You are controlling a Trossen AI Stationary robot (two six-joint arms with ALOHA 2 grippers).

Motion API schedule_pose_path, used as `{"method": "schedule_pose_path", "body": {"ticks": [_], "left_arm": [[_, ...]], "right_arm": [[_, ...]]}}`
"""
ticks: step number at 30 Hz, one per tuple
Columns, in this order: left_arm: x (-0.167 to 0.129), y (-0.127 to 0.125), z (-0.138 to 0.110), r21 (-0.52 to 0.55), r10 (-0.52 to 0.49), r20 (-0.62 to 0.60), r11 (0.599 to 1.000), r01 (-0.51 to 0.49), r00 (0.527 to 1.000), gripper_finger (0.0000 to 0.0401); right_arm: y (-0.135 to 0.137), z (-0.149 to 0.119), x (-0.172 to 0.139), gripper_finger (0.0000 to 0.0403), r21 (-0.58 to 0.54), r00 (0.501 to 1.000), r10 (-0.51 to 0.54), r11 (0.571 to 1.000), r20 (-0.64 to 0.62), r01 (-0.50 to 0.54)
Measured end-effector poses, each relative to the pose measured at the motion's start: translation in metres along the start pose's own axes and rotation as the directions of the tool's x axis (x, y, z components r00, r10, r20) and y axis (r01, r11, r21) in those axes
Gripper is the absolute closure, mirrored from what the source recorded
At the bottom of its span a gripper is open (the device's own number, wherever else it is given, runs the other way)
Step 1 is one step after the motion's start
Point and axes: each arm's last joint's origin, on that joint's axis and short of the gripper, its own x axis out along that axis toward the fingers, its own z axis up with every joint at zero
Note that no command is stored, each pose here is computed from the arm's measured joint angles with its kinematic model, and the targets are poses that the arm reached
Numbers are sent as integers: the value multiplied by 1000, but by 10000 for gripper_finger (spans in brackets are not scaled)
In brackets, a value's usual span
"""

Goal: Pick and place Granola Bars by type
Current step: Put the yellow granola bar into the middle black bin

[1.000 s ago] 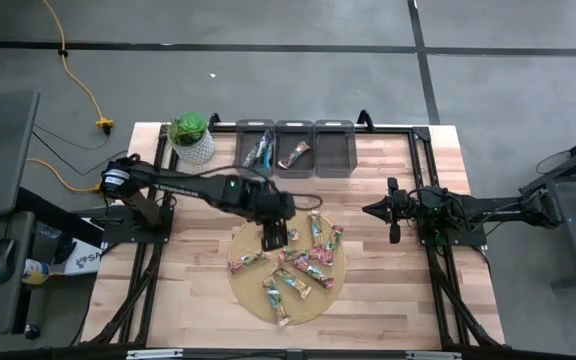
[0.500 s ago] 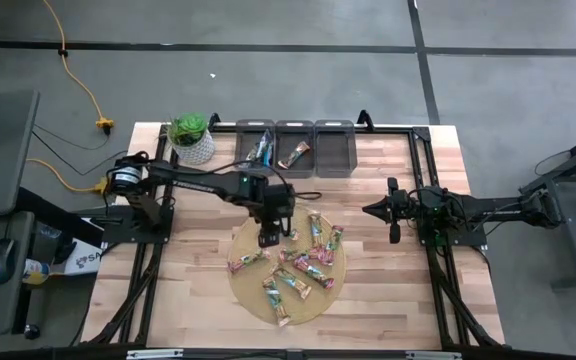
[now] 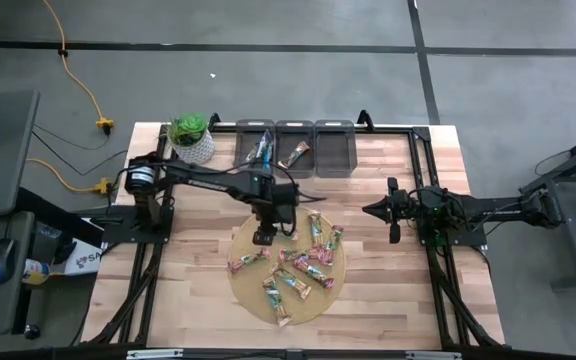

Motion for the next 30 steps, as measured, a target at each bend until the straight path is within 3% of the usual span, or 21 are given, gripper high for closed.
{"method": "schedule_pose_path", "body": {"ticks": [9,15,21,30], "left_arm": [[17,6,-1,122,87,-55,989,-80,995,196],[17,6,1,167,74,-30,984,-68,997,196],[17,5,2,180,36,-21,983,-32,999,196],[42,10,1,146,17,-64,989,-8,998,196]], "right_arm": [[0,0,0,403,0,1000,0,1000,-3,0],[0,0,0,403,0,1000,0,1000,-3,0],[0,0,0,403,0,1000,-1,1000,-5,1],[0,-1,0,403,0,1000,-1,1000,-9,1]]}}
